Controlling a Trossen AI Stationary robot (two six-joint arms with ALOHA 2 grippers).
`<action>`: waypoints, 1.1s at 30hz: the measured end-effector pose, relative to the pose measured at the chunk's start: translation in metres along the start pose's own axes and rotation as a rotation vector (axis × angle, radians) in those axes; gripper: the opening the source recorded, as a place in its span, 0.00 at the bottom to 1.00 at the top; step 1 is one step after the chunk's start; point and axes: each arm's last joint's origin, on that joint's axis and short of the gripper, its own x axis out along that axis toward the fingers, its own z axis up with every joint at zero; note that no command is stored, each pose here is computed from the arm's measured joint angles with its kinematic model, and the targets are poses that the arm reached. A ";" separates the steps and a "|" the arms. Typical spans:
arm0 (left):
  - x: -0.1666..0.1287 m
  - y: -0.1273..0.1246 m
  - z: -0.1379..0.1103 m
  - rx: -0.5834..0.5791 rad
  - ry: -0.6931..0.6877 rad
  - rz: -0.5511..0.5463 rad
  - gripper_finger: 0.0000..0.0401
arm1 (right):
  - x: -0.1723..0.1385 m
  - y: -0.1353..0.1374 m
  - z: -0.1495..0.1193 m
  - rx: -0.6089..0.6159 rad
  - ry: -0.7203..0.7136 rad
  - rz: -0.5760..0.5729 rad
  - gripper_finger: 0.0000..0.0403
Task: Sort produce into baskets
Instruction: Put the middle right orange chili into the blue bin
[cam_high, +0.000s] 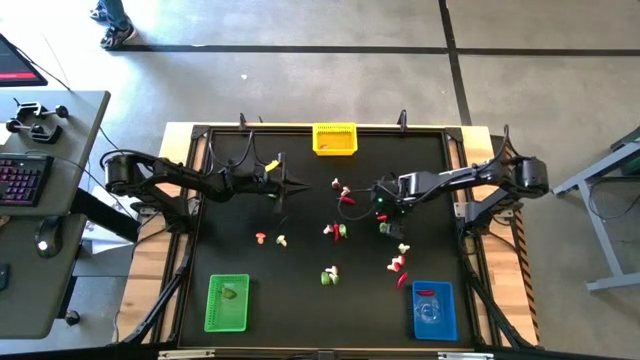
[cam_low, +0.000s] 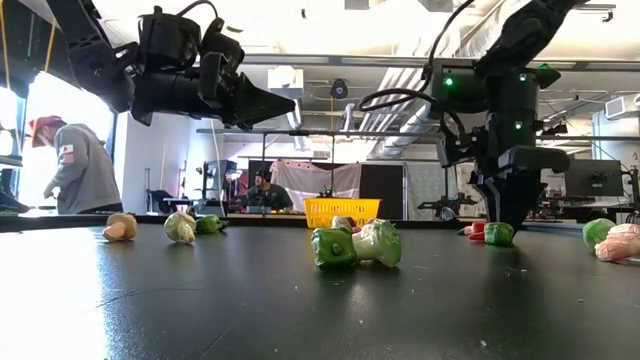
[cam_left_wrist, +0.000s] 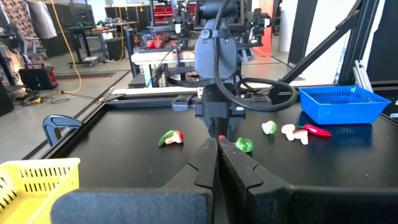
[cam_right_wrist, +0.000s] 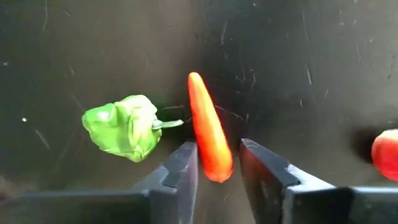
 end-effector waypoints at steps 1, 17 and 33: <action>0.000 0.000 0.000 0.000 0.000 0.000 0.00 | -0.003 0.001 0.000 0.014 0.017 0.014 0.23; 0.000 0.000 -0.001 -0.004 0.005 0.000 0.00 | -0.106 0.080 -0.002 0.168 0.116 0.121 0.04; 0.000 0.000 0.000 -0.003 0.004 0.000 0.00 | -0.108 0.209 -0.087 0.541 0.195 0.132 0.04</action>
